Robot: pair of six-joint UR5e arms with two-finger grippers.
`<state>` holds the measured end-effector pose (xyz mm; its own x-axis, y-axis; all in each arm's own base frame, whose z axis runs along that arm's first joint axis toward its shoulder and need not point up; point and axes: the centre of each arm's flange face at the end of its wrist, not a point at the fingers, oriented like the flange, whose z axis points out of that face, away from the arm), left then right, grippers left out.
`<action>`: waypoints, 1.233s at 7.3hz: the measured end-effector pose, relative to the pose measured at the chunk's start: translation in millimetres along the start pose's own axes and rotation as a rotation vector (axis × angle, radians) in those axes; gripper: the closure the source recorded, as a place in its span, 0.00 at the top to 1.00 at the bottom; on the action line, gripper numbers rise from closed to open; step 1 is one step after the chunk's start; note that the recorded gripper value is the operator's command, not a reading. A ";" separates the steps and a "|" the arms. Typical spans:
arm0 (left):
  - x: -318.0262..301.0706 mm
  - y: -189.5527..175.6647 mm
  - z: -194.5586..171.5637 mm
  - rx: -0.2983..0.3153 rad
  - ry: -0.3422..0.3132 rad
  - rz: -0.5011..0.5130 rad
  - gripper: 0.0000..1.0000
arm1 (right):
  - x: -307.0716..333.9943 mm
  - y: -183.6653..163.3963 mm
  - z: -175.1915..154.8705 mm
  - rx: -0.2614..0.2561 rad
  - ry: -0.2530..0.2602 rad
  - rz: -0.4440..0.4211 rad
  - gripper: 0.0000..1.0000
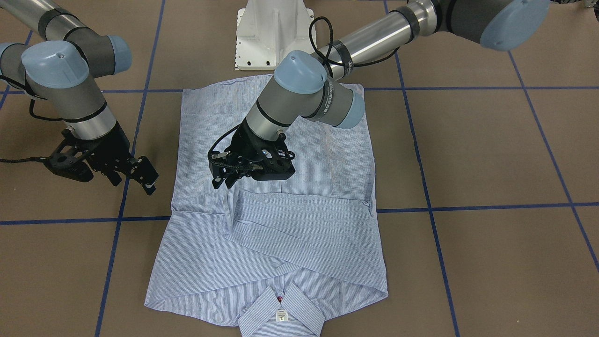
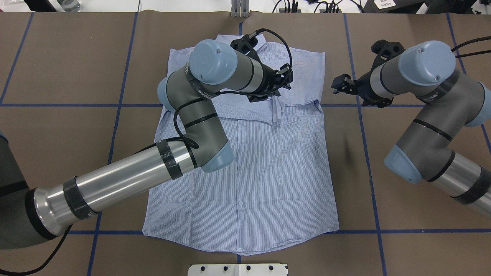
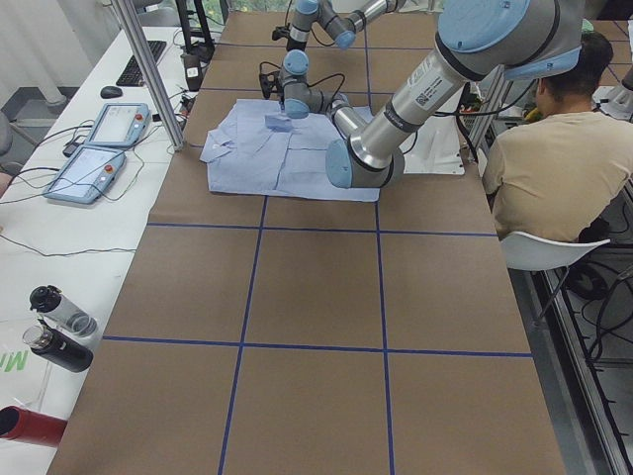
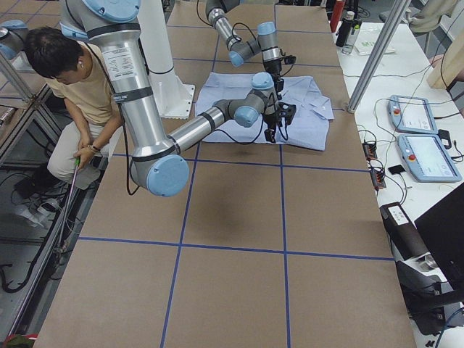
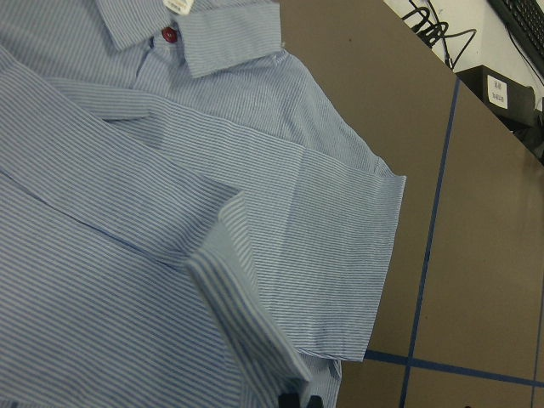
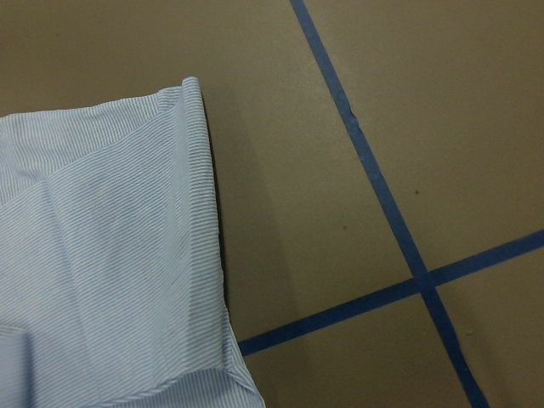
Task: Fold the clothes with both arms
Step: 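Fold the cuff over with the left gripper while the right gripper nears the hem, then release the sleeve and withdraw the left gripper toward the hem corner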
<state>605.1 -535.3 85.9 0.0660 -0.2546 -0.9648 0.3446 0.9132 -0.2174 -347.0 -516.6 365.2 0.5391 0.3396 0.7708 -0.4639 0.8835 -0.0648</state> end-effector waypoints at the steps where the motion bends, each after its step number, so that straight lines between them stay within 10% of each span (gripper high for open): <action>1: 4.9 3.9 -0.6 0.011 0.010 0.001 0.98 | -1.5 1.6 -2.9 0.002 -0.006 0.001 1.00; 5: 0.0 10.6 -83.3 -0.001 0.069 0.021 0.92 | 0.1 89.8 -35.1 -0.051 -0.058 0.159 1.00; 9: -43.4 -3.1 -166.6 0.015 0.114 0.037 0.92 | 51.4 238.9 -48.3 -0.070 -0.002 0.411 0.96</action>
<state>445.1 -474.1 103.8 -0.0275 -0.1826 -0.9828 0.3582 0.9161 -0.1802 -396.2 -272.5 358.8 0.3182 0.6679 0.6727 -0.5909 0.6947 -0.4102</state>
